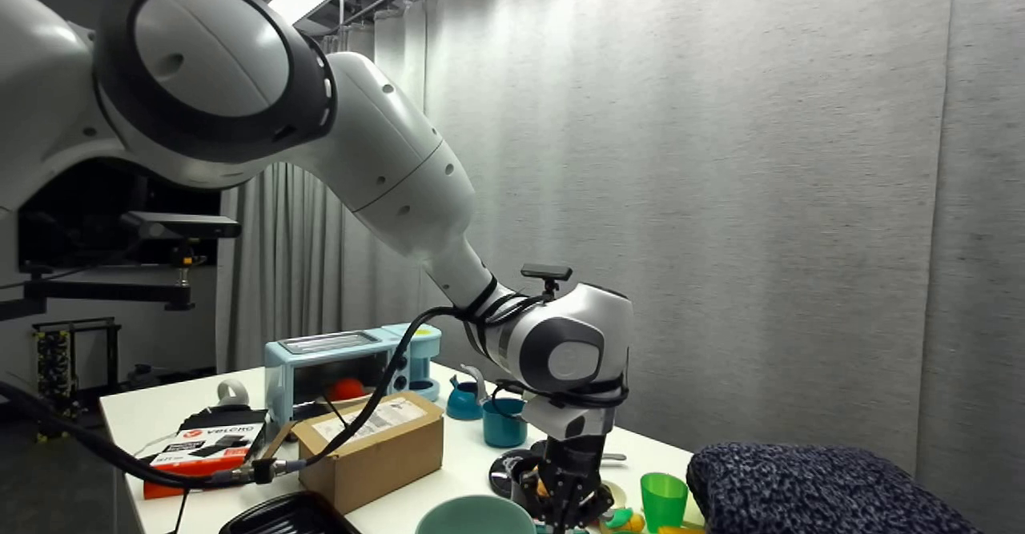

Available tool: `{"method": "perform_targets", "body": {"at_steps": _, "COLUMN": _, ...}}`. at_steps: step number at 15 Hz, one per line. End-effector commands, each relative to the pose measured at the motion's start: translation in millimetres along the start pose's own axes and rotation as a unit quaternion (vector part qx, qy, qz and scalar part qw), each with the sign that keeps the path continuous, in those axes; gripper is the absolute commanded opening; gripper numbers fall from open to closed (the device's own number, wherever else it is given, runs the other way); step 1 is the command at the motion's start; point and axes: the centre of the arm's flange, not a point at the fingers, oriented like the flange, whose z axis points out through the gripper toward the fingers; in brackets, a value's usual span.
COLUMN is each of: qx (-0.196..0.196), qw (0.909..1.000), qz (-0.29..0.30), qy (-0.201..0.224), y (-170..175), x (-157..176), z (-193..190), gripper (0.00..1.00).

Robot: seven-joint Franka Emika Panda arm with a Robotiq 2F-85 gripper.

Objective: Move the ceramic bowl to the left

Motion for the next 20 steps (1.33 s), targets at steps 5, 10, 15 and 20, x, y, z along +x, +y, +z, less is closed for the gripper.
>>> {"method": "perform_targets", "body": {"at_steps": 5, "qx": -0.040, "qw": 0.9990, "qz": -0.016, "qy": 0.011, "y": 50, "x": -35, "z": 16, "gripper": 0.00}}
{"method": "perform_targets", "body": {"at_steps": 10, "qx": -0.065, "qw": 0.9967, "qz": -0.036, "qy": 0.031, "y": 76, "x": -41, "z": 32, "gripper": 0.00}}
{"method": "perform_targets", "body": {"at_steps": 15, "qx": -0.051, "qw": 0.9966, "qz": -0.053, "qy": 0.038, "y": 85, "x": -31, "z": 33, "gripper": 0.00}}
{"method": "perform_targets", "body": {"at_steps": 20, "qx": 0.060, "qw": 0.9929, "qz": -0.091, "qy": 0.047, "y": 59, "x": -26, "z": -9, "gripper": 0.00}}
